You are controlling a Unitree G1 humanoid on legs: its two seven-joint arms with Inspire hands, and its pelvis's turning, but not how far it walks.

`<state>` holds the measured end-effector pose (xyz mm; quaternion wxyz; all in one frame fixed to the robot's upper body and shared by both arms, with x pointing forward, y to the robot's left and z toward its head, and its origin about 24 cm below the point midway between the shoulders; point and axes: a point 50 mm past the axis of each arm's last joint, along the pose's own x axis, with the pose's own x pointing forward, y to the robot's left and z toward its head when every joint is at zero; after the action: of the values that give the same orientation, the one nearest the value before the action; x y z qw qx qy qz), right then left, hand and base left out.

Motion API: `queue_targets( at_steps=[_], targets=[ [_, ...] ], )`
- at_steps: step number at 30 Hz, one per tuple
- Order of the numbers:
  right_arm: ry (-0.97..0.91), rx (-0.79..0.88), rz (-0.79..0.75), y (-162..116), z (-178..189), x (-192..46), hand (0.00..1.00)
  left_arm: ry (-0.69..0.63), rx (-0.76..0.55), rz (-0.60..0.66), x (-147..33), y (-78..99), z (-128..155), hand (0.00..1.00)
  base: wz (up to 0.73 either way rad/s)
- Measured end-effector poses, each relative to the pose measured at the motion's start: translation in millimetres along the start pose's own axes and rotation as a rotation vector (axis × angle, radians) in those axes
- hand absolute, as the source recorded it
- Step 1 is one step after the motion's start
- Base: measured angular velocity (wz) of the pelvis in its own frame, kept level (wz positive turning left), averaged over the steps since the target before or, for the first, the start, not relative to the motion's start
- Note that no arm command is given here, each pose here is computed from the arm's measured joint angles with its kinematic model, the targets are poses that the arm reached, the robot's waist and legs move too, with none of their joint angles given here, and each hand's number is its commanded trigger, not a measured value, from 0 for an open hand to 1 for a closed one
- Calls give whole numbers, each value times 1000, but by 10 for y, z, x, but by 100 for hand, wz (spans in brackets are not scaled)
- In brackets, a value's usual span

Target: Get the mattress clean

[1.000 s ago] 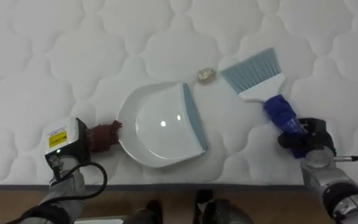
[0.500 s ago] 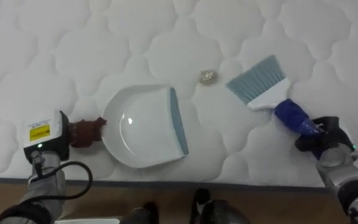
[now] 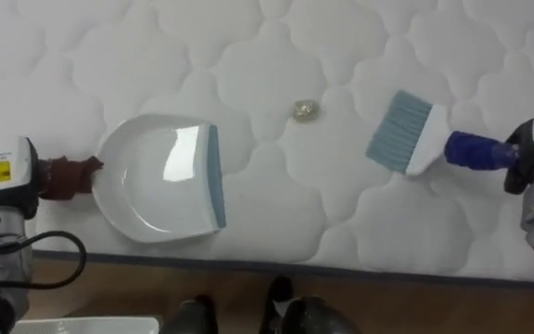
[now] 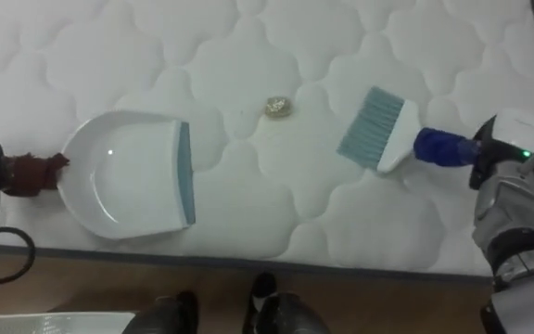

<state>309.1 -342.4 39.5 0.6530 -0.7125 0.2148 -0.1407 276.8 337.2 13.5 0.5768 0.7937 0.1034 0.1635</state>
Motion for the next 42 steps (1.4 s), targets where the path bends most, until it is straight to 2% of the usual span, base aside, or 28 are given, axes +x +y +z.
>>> queue_targets(
  at_steps=[4,16,20,26,38,42],
  targets=[
    [-46,-132,-41,-146,85,59,100,7,5,11,15,23,-10,100,0],
    [-250,-356,-202,-477,577,70,100,38,20,-35,19,7,-40,100,-1],
    [-286,-359,-245,-576,719,60,100,28,1,-35,33,25,13,100,11],
    [-406,-388,-260,-553,951,-24,100,10,-25,-49,33,24,108,100,4],
    [-476,-316,-252,-545,1293,-129,100,16,-84,-95,-5,-24,250,100,6],
    [-477,-311,-251,-549,1304,-131,100,19,-108,-107,-28,-46,314,100,2]
  ],
)
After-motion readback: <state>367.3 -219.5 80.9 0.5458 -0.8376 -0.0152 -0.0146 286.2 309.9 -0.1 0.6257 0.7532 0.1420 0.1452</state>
